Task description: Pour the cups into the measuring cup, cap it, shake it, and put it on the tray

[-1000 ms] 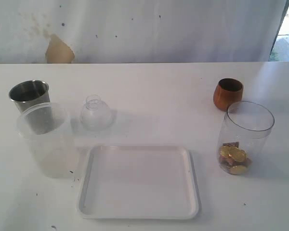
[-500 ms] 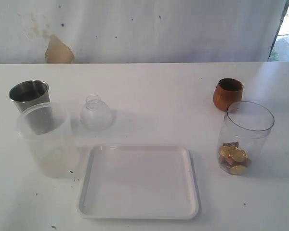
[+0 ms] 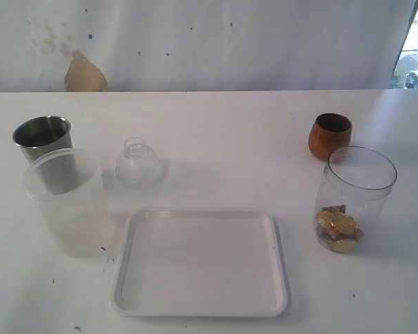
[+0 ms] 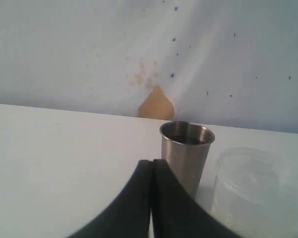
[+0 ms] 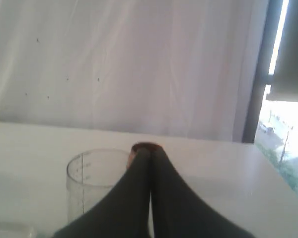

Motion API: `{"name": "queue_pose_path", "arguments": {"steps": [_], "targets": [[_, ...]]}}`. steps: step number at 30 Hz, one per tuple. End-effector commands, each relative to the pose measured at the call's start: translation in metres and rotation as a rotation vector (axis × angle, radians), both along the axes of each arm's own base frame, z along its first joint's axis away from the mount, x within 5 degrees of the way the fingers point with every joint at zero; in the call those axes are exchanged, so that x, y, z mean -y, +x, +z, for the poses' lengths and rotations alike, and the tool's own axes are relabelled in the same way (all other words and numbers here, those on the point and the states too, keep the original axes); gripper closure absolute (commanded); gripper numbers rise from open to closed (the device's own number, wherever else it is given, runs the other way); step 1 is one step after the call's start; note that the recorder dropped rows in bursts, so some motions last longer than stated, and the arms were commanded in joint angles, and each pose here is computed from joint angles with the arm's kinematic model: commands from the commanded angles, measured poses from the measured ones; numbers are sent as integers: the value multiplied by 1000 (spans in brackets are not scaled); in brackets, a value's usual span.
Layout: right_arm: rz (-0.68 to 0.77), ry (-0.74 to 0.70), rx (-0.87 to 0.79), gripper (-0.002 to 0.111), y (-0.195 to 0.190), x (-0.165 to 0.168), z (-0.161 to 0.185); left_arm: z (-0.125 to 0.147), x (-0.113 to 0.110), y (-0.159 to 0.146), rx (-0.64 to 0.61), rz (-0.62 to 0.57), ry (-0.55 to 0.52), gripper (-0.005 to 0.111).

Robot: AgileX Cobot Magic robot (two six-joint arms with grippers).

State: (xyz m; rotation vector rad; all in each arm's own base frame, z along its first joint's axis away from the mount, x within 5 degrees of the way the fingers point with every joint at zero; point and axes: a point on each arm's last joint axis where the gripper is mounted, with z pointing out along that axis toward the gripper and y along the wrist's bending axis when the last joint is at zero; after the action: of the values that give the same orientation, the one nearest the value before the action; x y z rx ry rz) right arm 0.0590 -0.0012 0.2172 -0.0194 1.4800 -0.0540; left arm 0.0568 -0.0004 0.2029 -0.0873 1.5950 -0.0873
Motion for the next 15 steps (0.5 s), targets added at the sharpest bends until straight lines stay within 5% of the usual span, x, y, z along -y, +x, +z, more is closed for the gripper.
{"name": "queue_pose_path", "arguments": {"steps": [1, 8, 15], "targets": [[1, -27, -131, 108, 0, 0, -15, 1, 0, 0, 15, 3, -7, 107], [10, -34, -345, 108, -3, -1, -34, 1, 0, 0, 15, 3, -7, 107], [10, -45, -352, 108, -3, -1, -34, 1, 0, 0, 15, 3, -7, 107]]}}
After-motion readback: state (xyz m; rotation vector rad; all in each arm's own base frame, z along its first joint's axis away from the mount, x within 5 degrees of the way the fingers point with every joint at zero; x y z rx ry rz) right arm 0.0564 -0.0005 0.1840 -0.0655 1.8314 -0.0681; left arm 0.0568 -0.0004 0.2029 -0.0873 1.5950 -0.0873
